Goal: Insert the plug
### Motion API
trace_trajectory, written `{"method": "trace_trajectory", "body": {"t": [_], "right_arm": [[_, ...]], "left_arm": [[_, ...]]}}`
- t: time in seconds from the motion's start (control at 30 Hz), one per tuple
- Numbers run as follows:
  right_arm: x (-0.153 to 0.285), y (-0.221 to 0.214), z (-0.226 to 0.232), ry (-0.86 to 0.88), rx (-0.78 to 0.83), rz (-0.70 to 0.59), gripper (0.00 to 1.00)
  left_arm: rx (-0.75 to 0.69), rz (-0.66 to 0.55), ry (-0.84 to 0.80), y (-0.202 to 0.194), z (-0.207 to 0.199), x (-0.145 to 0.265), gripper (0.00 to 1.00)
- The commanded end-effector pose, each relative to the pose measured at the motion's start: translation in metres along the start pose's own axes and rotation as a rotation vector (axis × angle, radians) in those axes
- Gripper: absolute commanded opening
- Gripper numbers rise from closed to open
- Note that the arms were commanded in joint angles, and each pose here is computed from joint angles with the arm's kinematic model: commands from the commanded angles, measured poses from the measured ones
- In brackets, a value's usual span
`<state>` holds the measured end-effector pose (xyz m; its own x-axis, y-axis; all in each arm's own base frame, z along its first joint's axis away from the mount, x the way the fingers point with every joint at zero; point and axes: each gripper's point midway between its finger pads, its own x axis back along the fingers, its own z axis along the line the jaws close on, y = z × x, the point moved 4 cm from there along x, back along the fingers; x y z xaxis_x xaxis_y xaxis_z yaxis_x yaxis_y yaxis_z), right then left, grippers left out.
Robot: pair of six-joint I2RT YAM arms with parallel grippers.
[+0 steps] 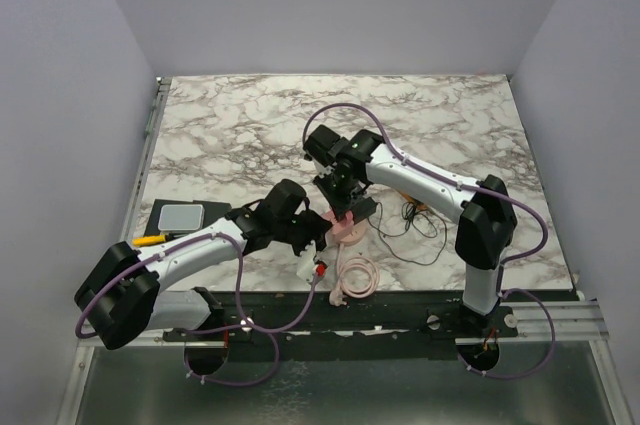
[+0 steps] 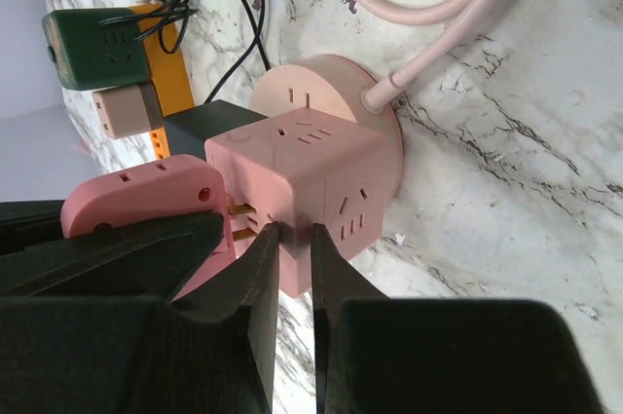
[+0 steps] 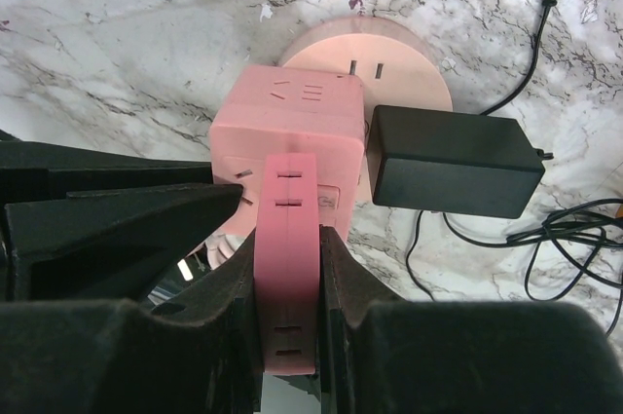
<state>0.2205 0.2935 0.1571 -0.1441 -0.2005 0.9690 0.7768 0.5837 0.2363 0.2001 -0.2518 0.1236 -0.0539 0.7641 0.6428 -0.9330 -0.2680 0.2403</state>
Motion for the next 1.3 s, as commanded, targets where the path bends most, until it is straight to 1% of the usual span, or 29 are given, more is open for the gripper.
{"method": "trace_trajectory", "body": {"t": [0.0, 0.27, 0.73, 0.9, 1.0, 1.1, 1.27], "right_arm": [[-0.016, -0.007, 0.012, 0.051, -0.003, 0.102, 0.01], [-0.015, -0.005, 0.017, 0.073, -0.031, 0.105, 0.01], [-0.014, -0.006, 0.030, 0.161, -0.083, 0.061, 0.01], [-0.017, -0.009, 0.028, 0.152, -0.083, 0.069, 0.01], [-0.018, -0.011, 0.022, 0.109, -0.076, 0.076, 0.01], [-0.016, -0.012, 0.016, 0.067, -0.070, 0.069, 0.01], [-0.016, -0.012, 0.008, 0.039, -0.038, 0.064, 0.01]], "left_arm": [[0.032, -0.061, -0.105, 0.008, -0.025, -0.012, 0.12], [0.029, -0.054, -0.104, 0.007, -0.024, -0.012, 0.09], [0.027, -0.047, -0.084, 0.005, -0.022, -0.014, 0.06], [0.036, -0.047, -0.077, 0.005, -0.020, -0.014, 0.04], [0.037, -0.041, -0.075, 0.004, -0.019, -0.014, 0.03], [0.046, -0.036, -0.074, 0.004, -0.020, -0.012, 0.00], [0.048, -0.033, -0.080, 0.005, -0.024, -0.012, 0.00]]}}
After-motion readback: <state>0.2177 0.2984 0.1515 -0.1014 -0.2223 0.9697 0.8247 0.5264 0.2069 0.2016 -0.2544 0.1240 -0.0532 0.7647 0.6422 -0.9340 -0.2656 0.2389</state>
